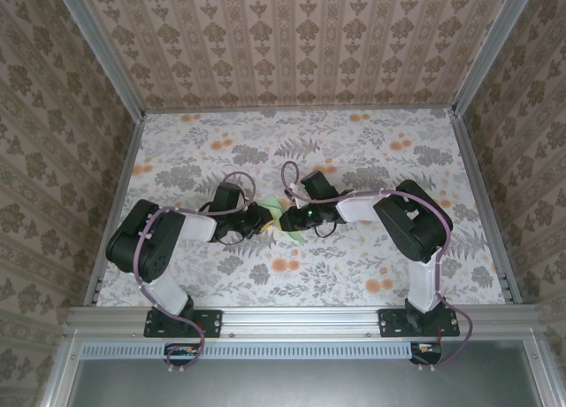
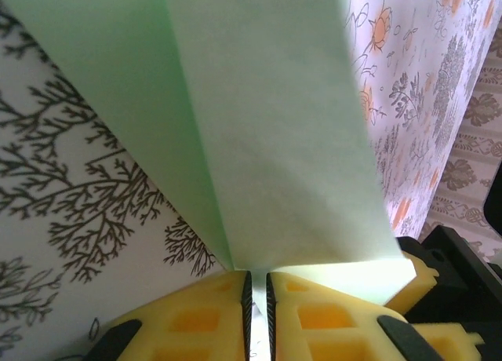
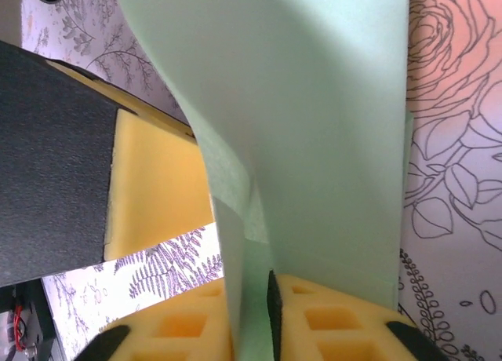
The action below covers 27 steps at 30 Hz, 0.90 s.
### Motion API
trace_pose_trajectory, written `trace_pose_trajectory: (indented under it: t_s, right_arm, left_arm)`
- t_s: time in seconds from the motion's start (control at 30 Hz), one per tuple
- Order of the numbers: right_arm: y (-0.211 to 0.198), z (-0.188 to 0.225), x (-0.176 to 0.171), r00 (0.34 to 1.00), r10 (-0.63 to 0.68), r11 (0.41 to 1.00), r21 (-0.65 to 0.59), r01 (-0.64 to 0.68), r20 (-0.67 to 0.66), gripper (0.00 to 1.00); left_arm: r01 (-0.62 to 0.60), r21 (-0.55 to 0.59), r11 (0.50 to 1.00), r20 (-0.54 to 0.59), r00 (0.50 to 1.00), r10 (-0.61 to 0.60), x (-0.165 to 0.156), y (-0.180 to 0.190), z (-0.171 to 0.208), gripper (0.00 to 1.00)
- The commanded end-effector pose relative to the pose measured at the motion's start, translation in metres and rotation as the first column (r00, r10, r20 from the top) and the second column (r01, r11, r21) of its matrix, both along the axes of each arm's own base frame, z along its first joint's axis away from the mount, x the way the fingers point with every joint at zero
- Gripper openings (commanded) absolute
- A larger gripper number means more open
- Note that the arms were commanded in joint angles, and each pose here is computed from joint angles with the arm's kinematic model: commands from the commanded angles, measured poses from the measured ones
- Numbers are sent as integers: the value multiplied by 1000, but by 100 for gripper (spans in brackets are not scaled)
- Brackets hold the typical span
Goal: Fold a paper plane with a square sheet of paper (pick it up from the middle)
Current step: Fold the wing for the fifth time at the center of the table.
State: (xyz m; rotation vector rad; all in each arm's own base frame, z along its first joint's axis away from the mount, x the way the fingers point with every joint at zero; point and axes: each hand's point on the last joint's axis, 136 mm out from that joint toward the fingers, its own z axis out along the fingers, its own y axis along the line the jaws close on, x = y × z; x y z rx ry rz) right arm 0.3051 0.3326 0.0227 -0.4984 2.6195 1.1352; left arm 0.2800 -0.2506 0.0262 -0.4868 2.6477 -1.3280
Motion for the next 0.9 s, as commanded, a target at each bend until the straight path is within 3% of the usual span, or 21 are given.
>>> trace_pose_trajectory:
  t_s: [0.0, 0.37, 0.87]
  right_arm:
    - [-4, 3, -2, 1000, -2, 1000, -22, 2, -2, 16]
    - [16, 24, -7, 993, 6, 988, 156, 12, -116, 11]
    - [13, 8, -11, 984, 8, 994, 112, 12, -177, 11]
  left_arm:
    - [10, -21, 1000, 25, 1000, -10, 3, -4, 10, 15]
    - [17, -52, 998, 134, 991, -10, 5, -4, 25, 14]
    - [15, -27, 1000, 145, 989, -11, 6, -1, 16, 13]
